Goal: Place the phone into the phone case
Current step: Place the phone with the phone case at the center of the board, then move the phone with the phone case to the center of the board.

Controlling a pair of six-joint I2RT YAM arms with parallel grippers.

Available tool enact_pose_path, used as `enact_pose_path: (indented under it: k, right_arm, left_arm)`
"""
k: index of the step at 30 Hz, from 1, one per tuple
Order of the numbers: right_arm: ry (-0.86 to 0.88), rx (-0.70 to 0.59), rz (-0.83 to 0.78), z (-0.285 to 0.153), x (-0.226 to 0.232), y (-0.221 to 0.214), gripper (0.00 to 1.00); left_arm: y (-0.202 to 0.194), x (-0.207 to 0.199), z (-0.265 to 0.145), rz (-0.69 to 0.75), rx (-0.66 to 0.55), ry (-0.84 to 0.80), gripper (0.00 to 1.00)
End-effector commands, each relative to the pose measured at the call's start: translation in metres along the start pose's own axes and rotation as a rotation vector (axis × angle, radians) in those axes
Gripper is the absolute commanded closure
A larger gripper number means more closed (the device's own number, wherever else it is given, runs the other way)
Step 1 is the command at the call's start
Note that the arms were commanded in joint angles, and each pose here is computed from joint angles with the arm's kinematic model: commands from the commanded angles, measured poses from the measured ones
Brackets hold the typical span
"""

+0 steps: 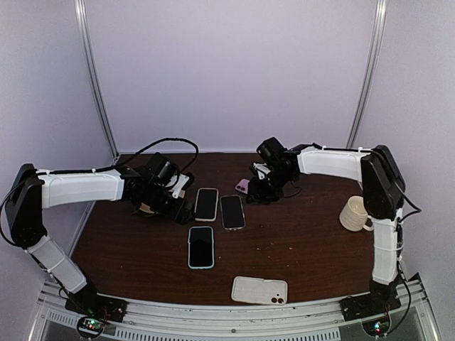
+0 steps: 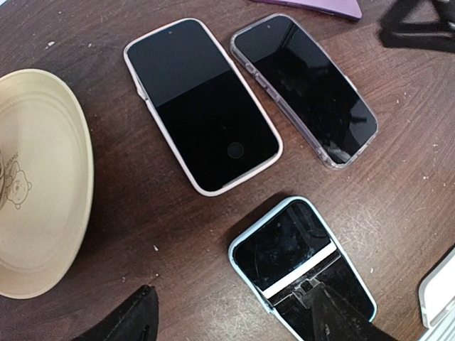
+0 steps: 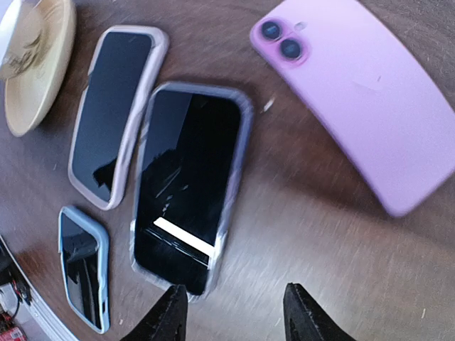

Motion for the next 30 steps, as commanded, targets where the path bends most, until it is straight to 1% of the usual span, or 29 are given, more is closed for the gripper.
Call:
enact_pose_path:
  k: [1,3,7,11,13,16,19,25,30]
  right_arm:
    - [-0.078,0.009,-0.09,-0.015,0.027,-0.042,0.51]
    - [-0.069,0.028,-0.097,-0.007,0.041,-0.062,0.55]
    - [-0.079,0.043,-0.097,0.009,0.06,-0.085,0.69]
    - [-0.052,0.027,-0.046,0.029,0.067,-0.085,0.78]
    - [-0.071,0.006,-0.024,0.04,0.063,-0.082,0.83]
    - [-0.114,-0.029,-0.018,0.054,0.059,-0.073,0.88]
    - [-0.146,-0.044,-0.01,0.068,0.055,-0.067,0.9]
    - [-0.164,-0.079,-0.01,0.078,0.055,-0.055,0.91]
    - [-0.108,-0.077,-0.002,0.083,0.065,-0.054,0.91]
  left_arm:
    - [0.0,0.003,0.002,-0.008,-0.007,0.009,0.22]
    - [0.001,0.003,0.001,-0.003,-0.011,0.014,0.21]
    - [0.001,0.004,0.0,-0.002,-0.012,0.022,0.21]
    - [0.001,0.003,0.0,-0.005,-0.01,0.014,0.21]
    - [0.002,0.003,-0.001,-0.003,-0.012,0.014,0.2]
    - [0.002,0.004,-0.004,0.0,-0.019,0.02,0.21]
    - [0.003,0.003,-0.006,0.006,-0.023,0.02,0.2]
    - [0.003,0.004,-0.007,0.009,-0.025,0.022,0.2]
    - [0.002,0.002,-0.004,0.009,-0.016,0.01,0.2]
Point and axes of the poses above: each gripper's point midway between its finger pads, its own z axis out along the fingers, its own x axis along the line the jaws close on, y = z × x, the point moved 5 cm from there along -z, back along the fingers, and after that the axes turned 1 degree about z, right-handed, at the moved point
